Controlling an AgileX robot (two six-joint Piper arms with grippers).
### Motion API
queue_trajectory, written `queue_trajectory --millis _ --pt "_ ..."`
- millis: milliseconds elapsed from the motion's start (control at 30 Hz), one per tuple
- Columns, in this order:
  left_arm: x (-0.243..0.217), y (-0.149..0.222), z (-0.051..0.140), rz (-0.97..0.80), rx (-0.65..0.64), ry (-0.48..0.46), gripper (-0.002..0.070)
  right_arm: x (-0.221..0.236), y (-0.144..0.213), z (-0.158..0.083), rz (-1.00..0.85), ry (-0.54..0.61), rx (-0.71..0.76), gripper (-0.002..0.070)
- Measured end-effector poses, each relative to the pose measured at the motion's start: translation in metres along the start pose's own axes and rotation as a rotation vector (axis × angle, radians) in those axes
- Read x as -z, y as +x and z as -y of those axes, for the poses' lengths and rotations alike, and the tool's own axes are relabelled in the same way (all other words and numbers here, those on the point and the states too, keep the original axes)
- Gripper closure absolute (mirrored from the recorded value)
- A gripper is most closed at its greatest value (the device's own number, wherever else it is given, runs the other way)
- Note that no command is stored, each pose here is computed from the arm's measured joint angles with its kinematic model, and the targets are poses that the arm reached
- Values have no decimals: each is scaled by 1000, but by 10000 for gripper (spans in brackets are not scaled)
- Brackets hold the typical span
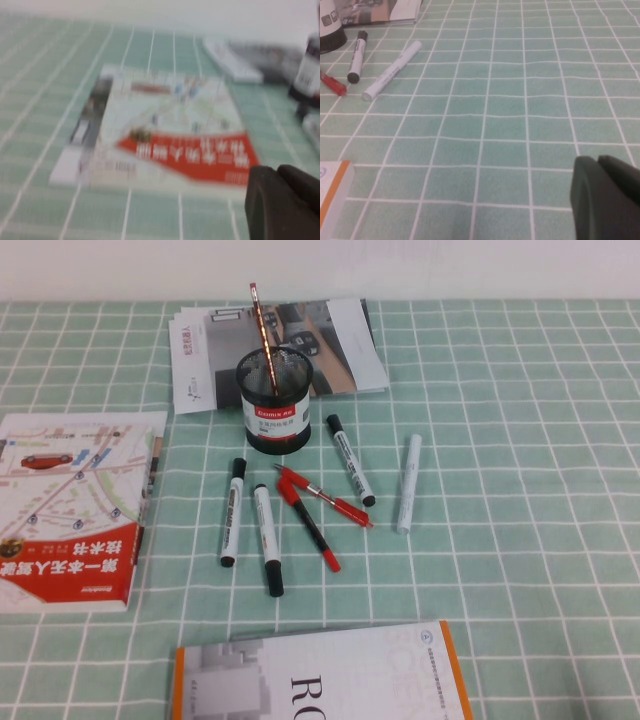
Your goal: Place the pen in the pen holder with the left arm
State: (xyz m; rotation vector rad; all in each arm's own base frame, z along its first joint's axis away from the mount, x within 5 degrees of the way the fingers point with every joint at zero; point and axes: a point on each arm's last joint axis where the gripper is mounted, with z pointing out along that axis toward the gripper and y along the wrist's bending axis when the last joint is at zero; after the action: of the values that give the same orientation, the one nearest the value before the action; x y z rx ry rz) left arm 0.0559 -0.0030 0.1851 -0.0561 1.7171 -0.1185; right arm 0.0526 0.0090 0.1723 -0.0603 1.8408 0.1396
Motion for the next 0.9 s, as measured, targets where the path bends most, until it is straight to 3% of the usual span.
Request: queue_trajectory --millis 167,900 --pt "1 13 -1 -148 -16 -8 678 0 0 0 0 -1 -2 696" --pt "2 13 -1 -160 -33 -10 678 0 0 0 0 -1 -2 696"
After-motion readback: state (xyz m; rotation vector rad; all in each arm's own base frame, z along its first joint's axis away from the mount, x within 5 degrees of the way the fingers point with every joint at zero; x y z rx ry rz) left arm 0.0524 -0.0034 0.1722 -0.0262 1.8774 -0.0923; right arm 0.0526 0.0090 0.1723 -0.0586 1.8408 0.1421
